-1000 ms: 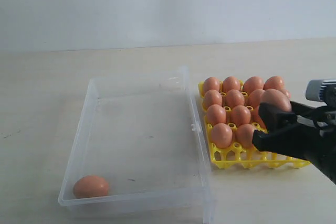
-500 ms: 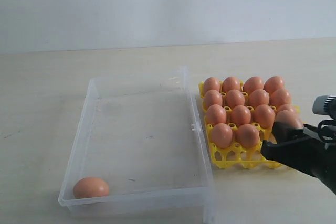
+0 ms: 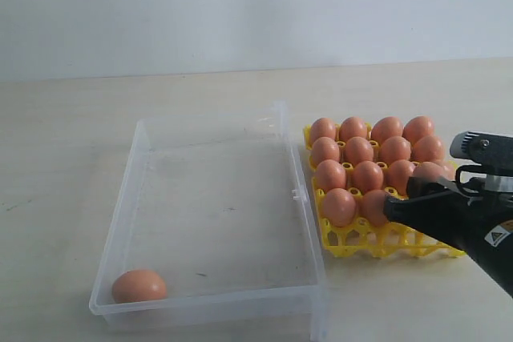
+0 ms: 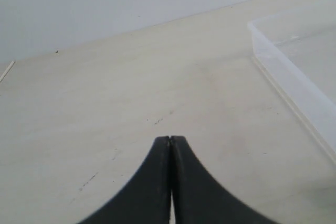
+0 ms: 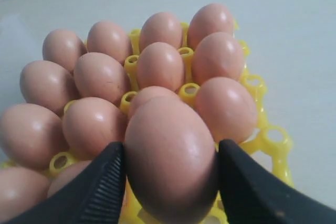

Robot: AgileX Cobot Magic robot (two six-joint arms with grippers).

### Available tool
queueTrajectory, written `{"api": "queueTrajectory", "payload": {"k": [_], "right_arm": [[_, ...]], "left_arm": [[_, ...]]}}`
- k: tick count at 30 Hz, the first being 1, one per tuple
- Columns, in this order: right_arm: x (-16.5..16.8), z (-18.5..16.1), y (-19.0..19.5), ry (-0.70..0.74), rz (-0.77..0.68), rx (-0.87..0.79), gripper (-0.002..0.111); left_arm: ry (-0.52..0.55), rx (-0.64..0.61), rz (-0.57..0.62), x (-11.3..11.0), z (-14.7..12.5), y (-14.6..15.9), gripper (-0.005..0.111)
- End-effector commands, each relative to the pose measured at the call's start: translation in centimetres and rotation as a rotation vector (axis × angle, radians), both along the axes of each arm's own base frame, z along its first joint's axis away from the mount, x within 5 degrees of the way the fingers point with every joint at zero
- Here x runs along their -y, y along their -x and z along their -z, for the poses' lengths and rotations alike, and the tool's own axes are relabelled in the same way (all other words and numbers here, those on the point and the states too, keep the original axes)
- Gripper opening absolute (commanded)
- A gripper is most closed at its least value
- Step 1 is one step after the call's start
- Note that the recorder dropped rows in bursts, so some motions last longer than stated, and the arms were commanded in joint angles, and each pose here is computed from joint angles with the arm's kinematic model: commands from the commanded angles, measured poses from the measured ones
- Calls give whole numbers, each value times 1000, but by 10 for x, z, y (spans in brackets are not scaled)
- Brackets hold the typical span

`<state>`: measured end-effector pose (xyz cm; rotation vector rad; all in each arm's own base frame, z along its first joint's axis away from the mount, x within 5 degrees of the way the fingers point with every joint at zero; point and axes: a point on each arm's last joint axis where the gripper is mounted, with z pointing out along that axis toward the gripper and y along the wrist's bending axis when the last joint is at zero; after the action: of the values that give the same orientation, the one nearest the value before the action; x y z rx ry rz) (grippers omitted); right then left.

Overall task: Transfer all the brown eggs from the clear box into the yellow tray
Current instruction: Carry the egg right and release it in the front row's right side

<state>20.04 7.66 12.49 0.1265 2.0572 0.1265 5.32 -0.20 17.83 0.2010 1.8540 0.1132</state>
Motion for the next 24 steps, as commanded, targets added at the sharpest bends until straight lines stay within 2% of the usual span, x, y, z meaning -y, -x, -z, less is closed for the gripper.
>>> {"api": "queueTrajectory", "payload": {"k": [1,6,11,12,17,20,22,24], "right_arm": [[-6,-3,-8,-18,-29,15,2],[-9,5,-12,-8,-24,-18,16],[-10,8,-15,-6,-19,-36,38],[-10,8,-15,-1,-14,-37,45],[-8,8,-15,13,3,-40,59],[-7,5,-15,37,-12,-23,57],[-8,-12,-14,51,-50,33,43],[-15,-39,-15,72,-140,71,20]], "left_arm": [[5,18,2,0,-2,0,0],[5,18,2,0,-2,0,0],[5,18,2,0,-2,0,0],[5,18,2,0,-2,0,0],[5,18,2,0,-2,0,0],[5,18,2,0,-2,0,0],[5,18,2,0,-2,0,0],[5,18,2,0,-2,0,0]]}}
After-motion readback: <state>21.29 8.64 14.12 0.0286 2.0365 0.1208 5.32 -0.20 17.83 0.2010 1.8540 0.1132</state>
